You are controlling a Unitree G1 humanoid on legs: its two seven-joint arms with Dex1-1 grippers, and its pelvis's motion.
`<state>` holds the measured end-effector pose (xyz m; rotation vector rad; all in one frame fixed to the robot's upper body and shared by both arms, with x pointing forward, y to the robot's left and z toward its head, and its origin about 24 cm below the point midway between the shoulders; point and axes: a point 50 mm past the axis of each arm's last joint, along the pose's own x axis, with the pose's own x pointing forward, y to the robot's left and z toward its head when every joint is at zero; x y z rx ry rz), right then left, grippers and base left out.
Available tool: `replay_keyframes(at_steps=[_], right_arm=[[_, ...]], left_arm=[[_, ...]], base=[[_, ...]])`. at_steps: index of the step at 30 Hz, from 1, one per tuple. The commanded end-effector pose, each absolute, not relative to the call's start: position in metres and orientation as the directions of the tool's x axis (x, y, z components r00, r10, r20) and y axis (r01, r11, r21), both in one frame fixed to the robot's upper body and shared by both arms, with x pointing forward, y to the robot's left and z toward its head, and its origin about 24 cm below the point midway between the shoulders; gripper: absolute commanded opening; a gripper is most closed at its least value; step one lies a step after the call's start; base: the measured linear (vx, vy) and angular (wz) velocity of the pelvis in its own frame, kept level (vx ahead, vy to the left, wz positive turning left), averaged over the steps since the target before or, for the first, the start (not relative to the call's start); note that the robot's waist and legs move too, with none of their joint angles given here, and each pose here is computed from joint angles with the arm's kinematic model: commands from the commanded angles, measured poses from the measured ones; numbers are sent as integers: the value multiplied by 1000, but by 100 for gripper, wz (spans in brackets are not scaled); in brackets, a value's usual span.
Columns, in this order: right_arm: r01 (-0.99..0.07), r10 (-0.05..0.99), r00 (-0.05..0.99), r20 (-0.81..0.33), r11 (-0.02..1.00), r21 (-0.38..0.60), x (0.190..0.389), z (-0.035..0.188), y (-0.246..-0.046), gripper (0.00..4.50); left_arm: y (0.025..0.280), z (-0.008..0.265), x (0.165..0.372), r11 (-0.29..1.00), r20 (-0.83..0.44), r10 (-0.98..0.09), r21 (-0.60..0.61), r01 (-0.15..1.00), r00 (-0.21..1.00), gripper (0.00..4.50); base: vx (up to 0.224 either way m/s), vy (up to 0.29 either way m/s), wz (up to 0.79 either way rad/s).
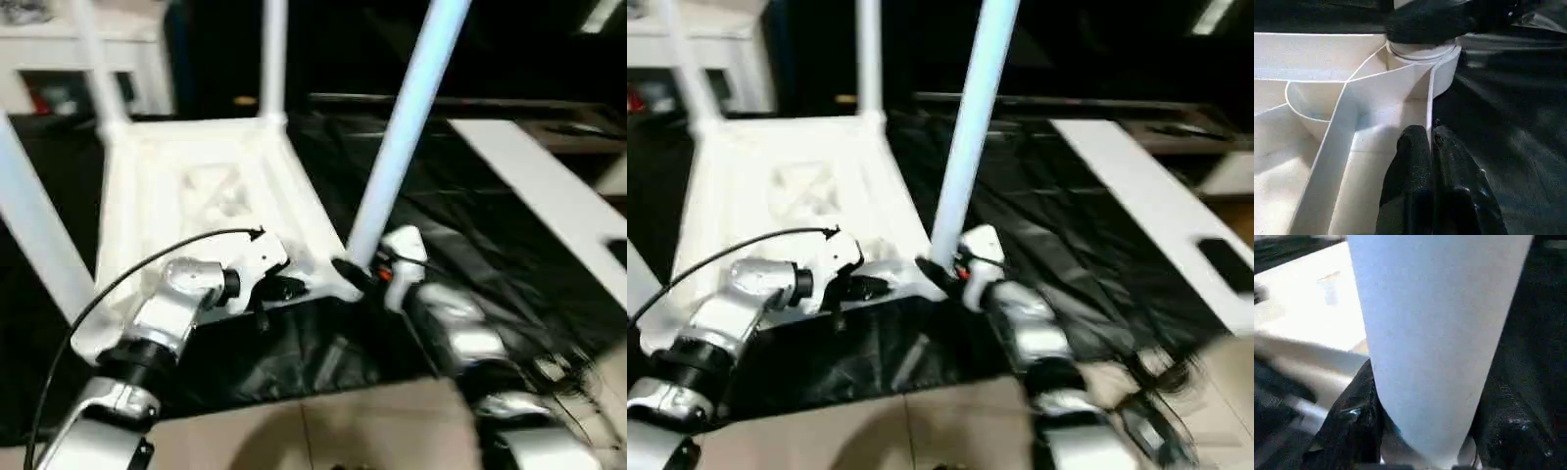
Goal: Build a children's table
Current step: Rotate leg to tighten
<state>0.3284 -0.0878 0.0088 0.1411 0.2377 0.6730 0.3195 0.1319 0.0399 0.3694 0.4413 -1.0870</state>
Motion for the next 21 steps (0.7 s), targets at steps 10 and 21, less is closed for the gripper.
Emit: replay_keyframes(at_steps=[10, 21], right_arm=[[-656, 700, 692, -175, 712, 251, 324, 10, -50, 299], [-810, 819, 564, -103, 573, 122, 307, 31, -153, 313]], left_arm=[[93, 52, 323, 314, -429, -833, 153, 937, 349, 0], [114, 60, 328, 348, -383, -835, 189, 918, 395, 55]], base=[[-2, -32, -12], [0, 0, 0]])
